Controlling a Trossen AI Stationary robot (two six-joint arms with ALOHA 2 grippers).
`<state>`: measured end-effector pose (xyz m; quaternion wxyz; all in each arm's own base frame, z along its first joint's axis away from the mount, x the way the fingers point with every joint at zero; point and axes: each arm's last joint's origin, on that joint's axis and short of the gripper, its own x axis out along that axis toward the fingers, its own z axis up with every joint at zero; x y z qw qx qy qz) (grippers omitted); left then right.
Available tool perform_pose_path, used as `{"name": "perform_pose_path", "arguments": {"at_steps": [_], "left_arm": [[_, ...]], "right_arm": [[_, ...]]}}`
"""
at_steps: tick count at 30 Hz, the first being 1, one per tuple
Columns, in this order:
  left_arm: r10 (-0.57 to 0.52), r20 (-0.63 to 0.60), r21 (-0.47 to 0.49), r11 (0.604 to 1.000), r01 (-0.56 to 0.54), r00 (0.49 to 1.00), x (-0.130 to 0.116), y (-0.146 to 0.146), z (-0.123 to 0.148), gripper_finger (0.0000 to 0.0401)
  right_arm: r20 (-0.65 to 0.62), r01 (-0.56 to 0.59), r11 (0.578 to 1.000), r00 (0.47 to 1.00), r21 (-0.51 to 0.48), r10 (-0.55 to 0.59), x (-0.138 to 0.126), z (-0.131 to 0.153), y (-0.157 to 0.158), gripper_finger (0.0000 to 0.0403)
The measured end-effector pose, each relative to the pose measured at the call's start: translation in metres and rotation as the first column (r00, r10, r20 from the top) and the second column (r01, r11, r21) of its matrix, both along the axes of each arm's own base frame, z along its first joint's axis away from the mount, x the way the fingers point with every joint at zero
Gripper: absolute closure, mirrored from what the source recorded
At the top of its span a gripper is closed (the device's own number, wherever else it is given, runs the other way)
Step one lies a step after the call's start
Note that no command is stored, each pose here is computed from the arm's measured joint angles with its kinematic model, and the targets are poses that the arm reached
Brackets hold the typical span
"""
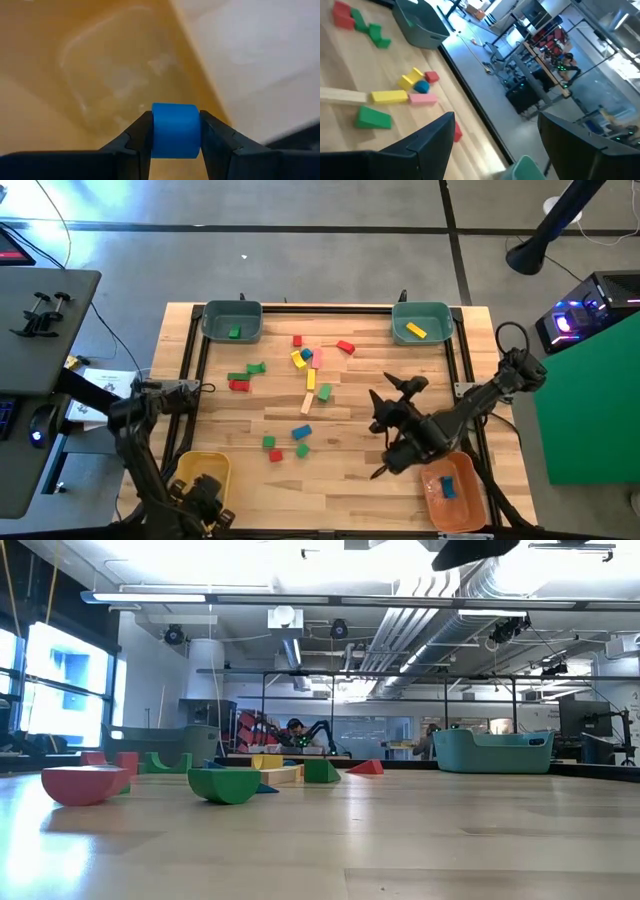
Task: Sort blocks by size
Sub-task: Put the bottom blue half-circle block into the yellow bin, then put the blue triangular block into the blue bin
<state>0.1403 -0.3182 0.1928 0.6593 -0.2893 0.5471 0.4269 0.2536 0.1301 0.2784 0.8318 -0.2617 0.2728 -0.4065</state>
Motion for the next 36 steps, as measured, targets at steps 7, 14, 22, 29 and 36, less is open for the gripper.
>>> {"name": "perform_pose_path", "arguments": {"at_steps": [7, 14, 22, 29, 36], "left_arm": [[0.051, -0.063, 0.049, 0.998, -0.048, 0.997, -0.004, 0.014, -0.017, 0.0286], [0.088, -0.150, 0.042, 0.996, -0.082, 0.985, -0.007, 0.019, -0.027, 0.0246], [0.046, -0.140, 0.057, 0.998, -0.038, 0.989, -0.010, 0.029, -0.009, 0.0208], [-0.050, -0.024, 0.073, 0.996, 0.051, 0.998, -0.009, 0.064, 0.045, 0.0207], [-0.262, 0.223, 0.333, 0.926, 0.180, 0.939, 0.027, 0.117, 0.085, 0.0206]], "right_arm": [[-0.035, 0.041, 0.999, 0.999, -0.021, -0.042, 0.006, 0.000, -0.013, 0.0121], [-0.053, 0.048, 0.999, 0.997, -0.006, -0.048, 0.007, -0.001, -0.015, 0.0121], [-0.156, 0.043, 0.995, 0.987, 0.095, -0.028, 0.010, -0.005, -0.016, 0.0121], [-0.173, -0.020, 0.994, 0.984, 0.110, 0.039, 0.041, -0.006, -0.024, 0.0121], [-0.267, -0.189, 0.965, 0.935, 0.183, 0.234, 0.091, -0.021, -0.045, 0.0121]]}}
